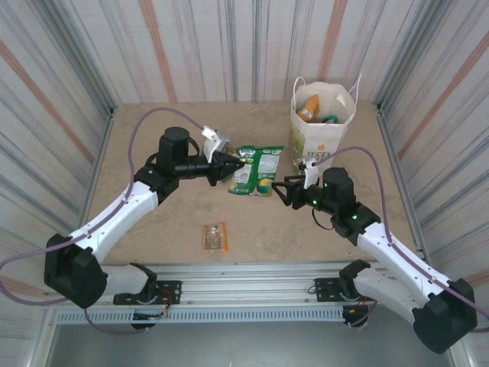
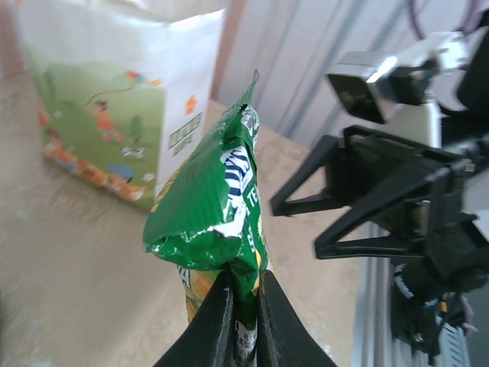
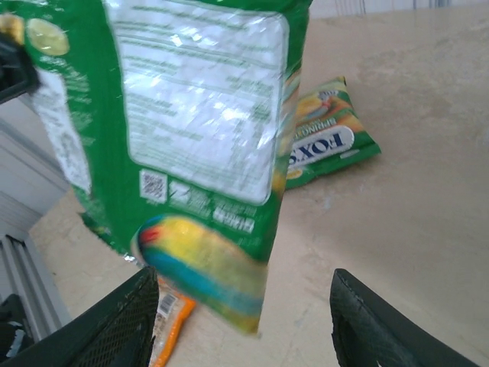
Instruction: Place the snacks into the paper bag
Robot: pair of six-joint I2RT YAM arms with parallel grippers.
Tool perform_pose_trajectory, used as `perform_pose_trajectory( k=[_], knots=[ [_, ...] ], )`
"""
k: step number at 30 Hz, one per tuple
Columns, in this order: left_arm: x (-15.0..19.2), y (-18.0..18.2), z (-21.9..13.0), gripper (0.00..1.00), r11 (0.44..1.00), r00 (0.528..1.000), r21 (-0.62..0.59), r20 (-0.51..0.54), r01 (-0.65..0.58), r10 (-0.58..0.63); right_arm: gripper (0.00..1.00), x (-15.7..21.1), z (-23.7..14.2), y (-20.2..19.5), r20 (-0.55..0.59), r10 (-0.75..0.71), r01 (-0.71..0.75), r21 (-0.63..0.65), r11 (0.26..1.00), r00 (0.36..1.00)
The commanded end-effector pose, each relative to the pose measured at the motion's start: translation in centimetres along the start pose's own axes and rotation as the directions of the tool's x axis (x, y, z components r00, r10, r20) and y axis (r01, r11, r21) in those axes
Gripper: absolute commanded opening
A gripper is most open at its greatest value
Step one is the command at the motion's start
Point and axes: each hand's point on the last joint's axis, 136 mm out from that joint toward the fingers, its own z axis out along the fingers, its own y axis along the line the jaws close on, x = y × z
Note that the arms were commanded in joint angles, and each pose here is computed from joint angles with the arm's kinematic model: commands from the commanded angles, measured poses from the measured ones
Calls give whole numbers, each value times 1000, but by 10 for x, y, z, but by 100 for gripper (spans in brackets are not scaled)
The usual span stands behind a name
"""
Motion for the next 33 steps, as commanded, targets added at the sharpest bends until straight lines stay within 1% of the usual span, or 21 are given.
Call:
perform_pose_trajectory(
  k=[1, 2, 4, 9, 12, 15, 18, 20, 23, 25, 27, 29, 30, 32, 33],
  knots=[
    [-29, -35, -10, 0, 983, 986, 118, 97, -144, 133, 62, -17, -10, 12, 89, -58, 64, -58, 996, 994],
    [-31, -42, -11, 0, 977, 983, 140, 111, -163, 148, 63, -19, -12, 13, 105, -63, 70, -65, 995, 992],
    [-34, -52, -12, 0, 966, 977, 170, 129, -193, 172, 69, -22, -17, 14, 132, -69, 79, -75, 994, 989],
    [-39, -64, -12, 0, 948, 968, 225, 164, -226, 192, 70, -30, -26, 22, 166, -71, 94, -134, 987, 984],
    [-44, -70, -13, 0, 940, 962, 241, 186, -241, 199, 70, -34, -32, 33, 185, -71, 110, -209, 972, 980],
    [-48, -68, -12, 0, 944, 959, 228, 205, -240, 194, 69, -36, -39, 52, 192, -85, 144, -317, 937, 978],
    [-49, -61, -9, 0, 955, 959, 198, 218, -223, 179, 60, -35, -44, 66, 189, -98, 167, -394, 904, 977],
    [-49, -59, -8, 0, 959, 960, 191, 225, -210, 165, 52, -33, -44, 69, 183, -97, 165, -408, 898, 978],
    [-50, -58, -6, 0, 960, 959, 190, 235, -206, 159, 36, -34, -43, 61, 186, -88, 152, -367, 918, 979],
    [-49, -57, -5, 0, 962, 960, 184, 231, -203, 159, 22, -37, -45, 59, 205, -91, 158, -339, 927, 975],
    [-48, -55, -4, 0, 965, 960, 169, 230, -199, 157, 11, -41, -48, 57, 222, -96, 163, -311, 936, 970],
    [-46, -52, -4, 8, 970, 961, 151, 228, -192, 155, 5, -44, -51, 54, 230, -111, 174, -276, 945, 967],
    [-45, -49, -3, 14, 974, 963, 134, 224, -185, 152, 3, -45, -53, 53, 226, -120, 178, -258, 950, 967],
    [-44, -44, -2, 30, 980, 965, 101, 215, -172, 147, 1, -48, -57, 49, 208, -143, 188, -213, 959, 968],
    [-43, -39, -2, 40, 984, 967, 71, 209, -161, 143, 0, -51, -60, 47, 195, -158, 195, -186, 963, 968]
  ],
)
